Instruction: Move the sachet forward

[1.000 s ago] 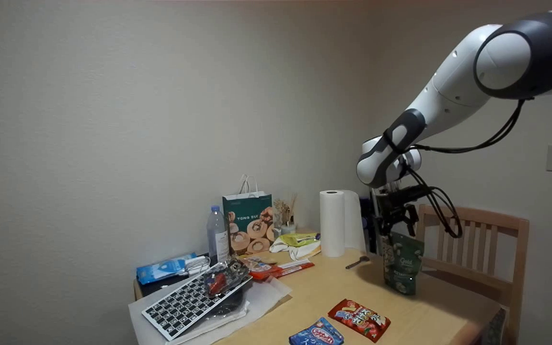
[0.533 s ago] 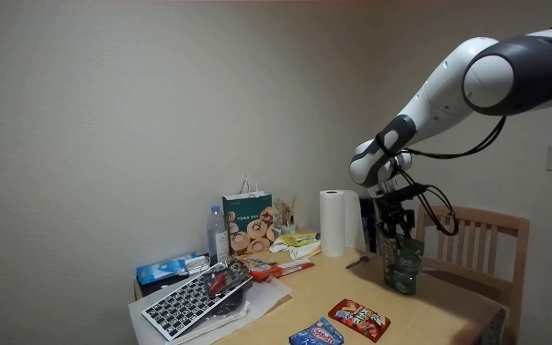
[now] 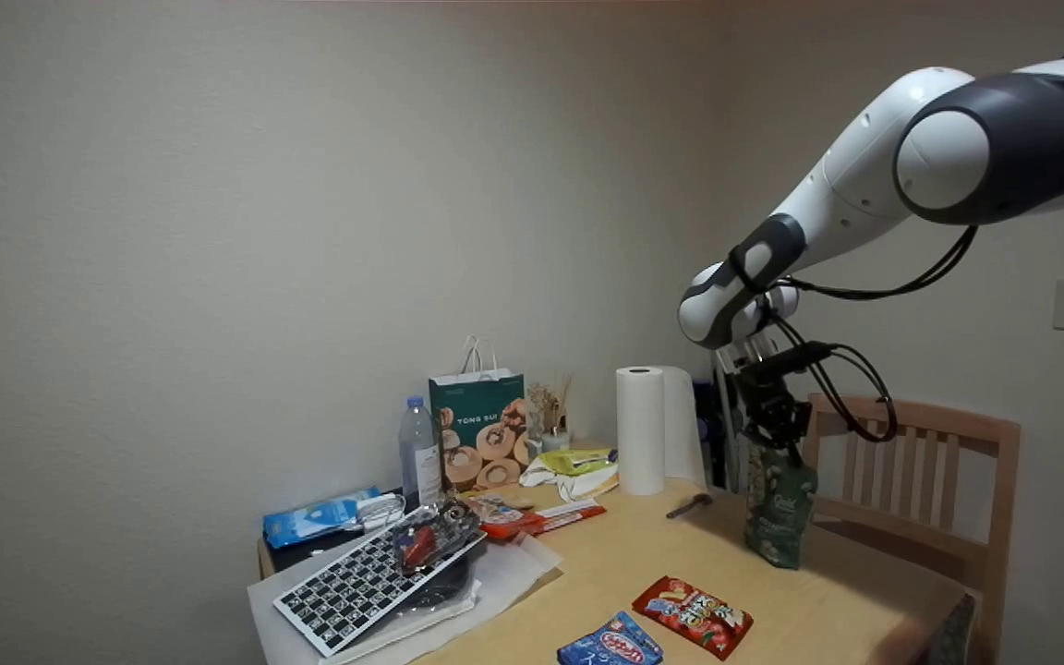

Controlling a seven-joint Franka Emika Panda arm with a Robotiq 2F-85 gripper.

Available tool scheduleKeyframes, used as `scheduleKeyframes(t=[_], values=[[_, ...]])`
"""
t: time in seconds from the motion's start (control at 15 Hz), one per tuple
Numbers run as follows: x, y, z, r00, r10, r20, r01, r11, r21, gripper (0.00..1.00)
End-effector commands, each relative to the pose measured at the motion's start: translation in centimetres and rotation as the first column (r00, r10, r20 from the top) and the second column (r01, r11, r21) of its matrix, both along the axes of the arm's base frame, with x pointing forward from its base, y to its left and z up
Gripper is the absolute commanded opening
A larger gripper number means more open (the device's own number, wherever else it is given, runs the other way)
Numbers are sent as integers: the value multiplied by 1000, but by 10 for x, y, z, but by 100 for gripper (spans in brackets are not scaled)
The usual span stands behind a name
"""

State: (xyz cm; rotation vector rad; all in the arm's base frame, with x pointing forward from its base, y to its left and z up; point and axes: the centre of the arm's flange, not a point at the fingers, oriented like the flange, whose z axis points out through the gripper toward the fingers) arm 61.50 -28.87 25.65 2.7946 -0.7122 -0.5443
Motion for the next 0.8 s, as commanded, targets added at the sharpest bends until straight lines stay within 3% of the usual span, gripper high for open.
scheduleKeyframes(t=[0.0, 0.33, 0.4, 0.47, 0.73], values=[[2, -11, -1, 999, -38, -26, 39, 998, 46, 0], [-2, -9, -3, 999, -30, -24, 30, 999, 20, 1], [-1, -10, -5, 1000, -19, -19, 19, 1000, 25, 26], [0, -10, -6, 1000, -9, -18, 10, 1000, 28, 27], [9, -10, -12, 1000, 6, 0, -6, 1000, 8, 51]])
